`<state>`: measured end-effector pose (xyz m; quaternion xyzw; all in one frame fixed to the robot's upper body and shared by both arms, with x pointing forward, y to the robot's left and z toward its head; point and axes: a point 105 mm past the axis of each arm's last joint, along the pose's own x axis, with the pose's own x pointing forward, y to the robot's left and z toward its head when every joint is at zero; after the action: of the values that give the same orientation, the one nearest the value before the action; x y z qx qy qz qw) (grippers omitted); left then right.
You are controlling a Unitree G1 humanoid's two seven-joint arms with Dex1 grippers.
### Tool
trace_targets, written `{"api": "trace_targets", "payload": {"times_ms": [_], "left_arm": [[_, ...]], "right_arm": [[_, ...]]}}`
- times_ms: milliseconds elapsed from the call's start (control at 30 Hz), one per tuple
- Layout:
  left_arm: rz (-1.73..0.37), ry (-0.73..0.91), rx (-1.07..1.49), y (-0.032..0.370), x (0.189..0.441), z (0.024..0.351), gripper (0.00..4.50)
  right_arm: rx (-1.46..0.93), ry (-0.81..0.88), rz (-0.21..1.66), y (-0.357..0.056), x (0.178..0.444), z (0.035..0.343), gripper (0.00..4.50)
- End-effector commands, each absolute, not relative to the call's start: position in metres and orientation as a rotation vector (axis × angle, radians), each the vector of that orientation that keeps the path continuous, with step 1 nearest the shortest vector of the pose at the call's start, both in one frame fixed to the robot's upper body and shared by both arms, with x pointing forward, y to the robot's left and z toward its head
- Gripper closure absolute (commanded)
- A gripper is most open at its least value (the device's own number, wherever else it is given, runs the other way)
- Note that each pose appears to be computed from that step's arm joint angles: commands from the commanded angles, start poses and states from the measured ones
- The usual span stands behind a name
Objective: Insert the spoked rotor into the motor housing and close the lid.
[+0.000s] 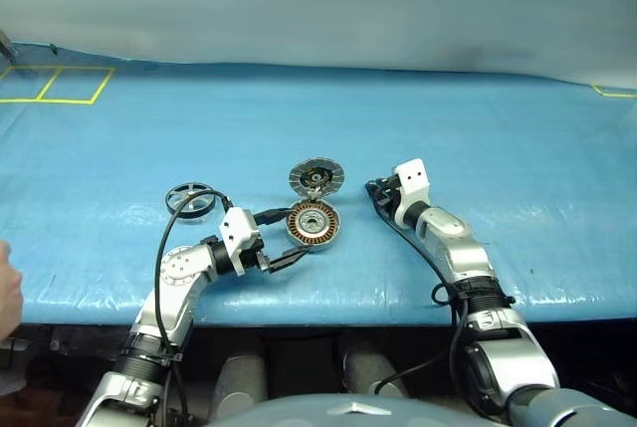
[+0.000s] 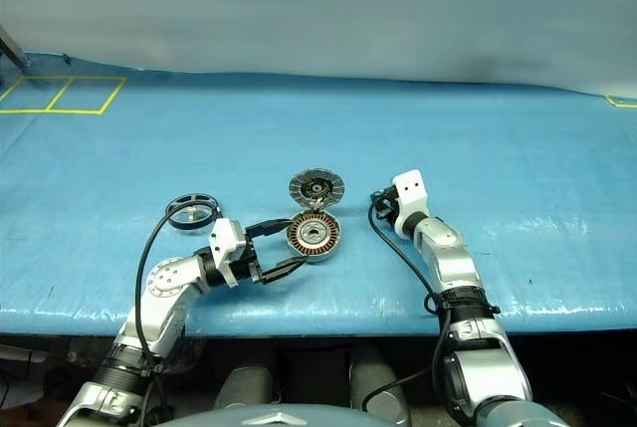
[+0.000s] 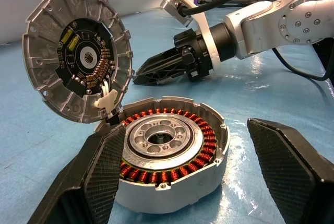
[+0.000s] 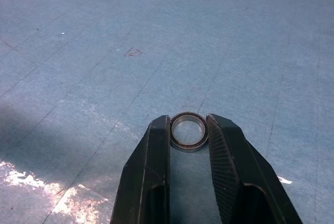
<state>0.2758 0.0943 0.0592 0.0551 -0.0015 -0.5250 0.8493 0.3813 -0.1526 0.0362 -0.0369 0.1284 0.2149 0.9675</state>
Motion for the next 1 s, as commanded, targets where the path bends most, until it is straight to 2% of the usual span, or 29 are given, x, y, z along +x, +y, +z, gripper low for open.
{"api": "trace_targets", "payload": {"times_ms": [33, 233, 367, 600, 767, 1000], "left_arm": [[-1.094, -0.04, 0.14, 0.099, 0.277, 0.07, 0.43], [-1.111, -0.025, 0.126, 0.1, 0.274, 0.069, 0.43], [-1.131, 0.003, 0.111, 0.103, 0.27, 0.066, 0.43], [-1.186, 0.01, 0.096, 0.101, 0.264, 0.064, 0.43], [-1.206, 0.02, 0.085, 0.102, 0.263, 0.061, 0.43], [-1.186, -0.007, 0.077, 0.104, 0.265, 0.062, 0.43]], "right_arm": [[-0.049, 0.285, 0.411, -0.154, 0.373, 0.03, 3.84], [-0.037, 0.242, 0.427, -0.15, 0.353, 0.041, 3.84], [-0.065, 0.183, 0.558, -0.135, 0.325, 0.065, 3.84], [-0.134, 0.167, 0.771, -0.109, 0.287, 0.079, 3.84], [-0.127, 0.14, 0.889, -0.085, 0.278, 0.086, 3.84], [-0.146, 0.127, 0.932, -0.069, 0.287, 0.087, 3.84]]}}
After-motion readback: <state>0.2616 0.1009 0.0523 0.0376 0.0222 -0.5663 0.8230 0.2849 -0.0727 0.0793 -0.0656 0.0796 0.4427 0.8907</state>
